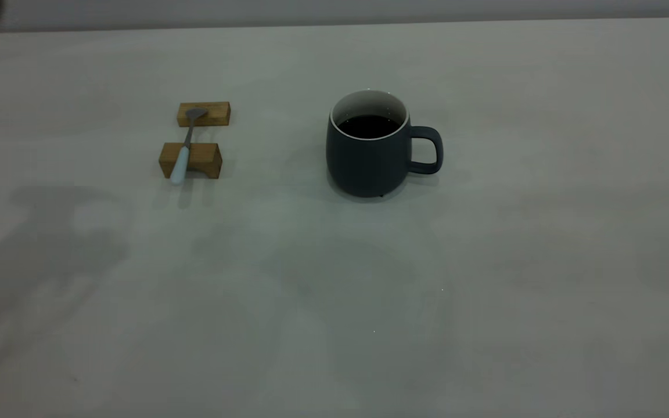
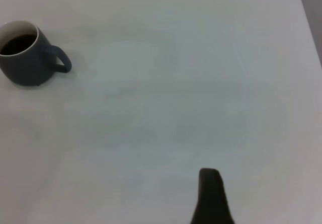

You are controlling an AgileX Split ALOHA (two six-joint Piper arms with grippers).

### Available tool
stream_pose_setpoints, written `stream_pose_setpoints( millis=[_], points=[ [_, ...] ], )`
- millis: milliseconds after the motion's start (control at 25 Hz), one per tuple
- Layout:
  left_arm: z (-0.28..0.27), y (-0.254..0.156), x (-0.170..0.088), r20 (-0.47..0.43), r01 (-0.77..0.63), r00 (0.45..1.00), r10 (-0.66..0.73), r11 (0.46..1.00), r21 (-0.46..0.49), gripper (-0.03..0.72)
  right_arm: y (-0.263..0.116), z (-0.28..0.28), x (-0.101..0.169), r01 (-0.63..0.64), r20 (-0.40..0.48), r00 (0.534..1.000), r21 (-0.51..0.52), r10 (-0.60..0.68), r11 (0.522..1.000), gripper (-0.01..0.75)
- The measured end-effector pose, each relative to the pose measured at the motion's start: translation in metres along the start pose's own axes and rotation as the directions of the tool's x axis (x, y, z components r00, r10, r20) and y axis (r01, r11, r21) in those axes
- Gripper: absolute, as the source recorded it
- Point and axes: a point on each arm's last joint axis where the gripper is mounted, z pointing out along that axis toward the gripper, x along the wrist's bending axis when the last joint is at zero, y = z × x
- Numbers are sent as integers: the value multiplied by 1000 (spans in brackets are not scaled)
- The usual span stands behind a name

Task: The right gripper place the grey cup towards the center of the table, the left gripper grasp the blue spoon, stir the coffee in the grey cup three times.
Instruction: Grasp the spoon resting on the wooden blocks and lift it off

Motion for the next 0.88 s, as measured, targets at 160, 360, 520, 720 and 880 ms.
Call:
stream_pose_setpoints(
  millis=[160,360,520,720,880],
  points=[
    [43,19,-15,6,0,1000,-1,997,82,667,0,0,0,0,0,1000,0,0,1000,591],
    [90,30,-27,-6,13,1000,-12,987,161,667,0,0,0,0,0,1000,0,0,1000,591],
    [124,36,-26,-19,28,1000,-24,977,213,664,0,0,0,0,0,1000,0,0,1000,591],
    [162,39,-26,-28,29,999,-22,963,266,662,0,0,0,0,0,1000,0,0,1000,591],
    [183,38,-29,-30,21,999,-13,955,295,657,0,0,0,0,0,1000,0,0,1000,591]
  ],
)
